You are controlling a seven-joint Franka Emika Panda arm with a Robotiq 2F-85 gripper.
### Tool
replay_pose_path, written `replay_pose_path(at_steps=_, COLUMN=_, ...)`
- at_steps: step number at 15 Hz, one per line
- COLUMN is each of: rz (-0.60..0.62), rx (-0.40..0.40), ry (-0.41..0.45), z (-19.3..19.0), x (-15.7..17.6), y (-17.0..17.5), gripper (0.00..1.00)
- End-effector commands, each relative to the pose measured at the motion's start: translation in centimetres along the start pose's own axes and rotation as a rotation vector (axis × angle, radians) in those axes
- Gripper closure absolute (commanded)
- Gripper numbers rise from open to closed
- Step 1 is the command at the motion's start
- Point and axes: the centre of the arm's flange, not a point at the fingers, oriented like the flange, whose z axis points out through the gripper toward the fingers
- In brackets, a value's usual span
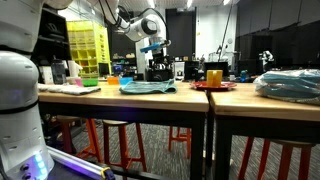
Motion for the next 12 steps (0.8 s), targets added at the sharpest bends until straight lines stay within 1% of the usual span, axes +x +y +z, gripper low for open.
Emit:
replay_pose_path(at_steps=1, rz=-0.081, rx=-0.021, ry=-0.055, z=-0.7, x=-4.5, y=0.4, gripper=0.00)
replay_pose_path(at_steps=3, rz=-0.106, rx=-0.072, ry=-0.075, z=-0.3, x=-5.8, y=0.3, gripper=0.00)
replay_pose_path(at_steps=6, rz=-0.124, rx=-0.207, ry=-0.088, z=0.7, x=-7.8, y=0.6, gripper=0.00)
replay_pose_path(at_steps=9, rz=-0.142, rx=-0.299, ry=-0.102, z=2.1, x=-9.2, y=1.2, gripper=0.00)
replay_pose_path(at_steps=12, rz=-0.161, rx=-0.323, ry=-0.120, z=3.5, x=-10.6, y=1.5, gripper=0.00)
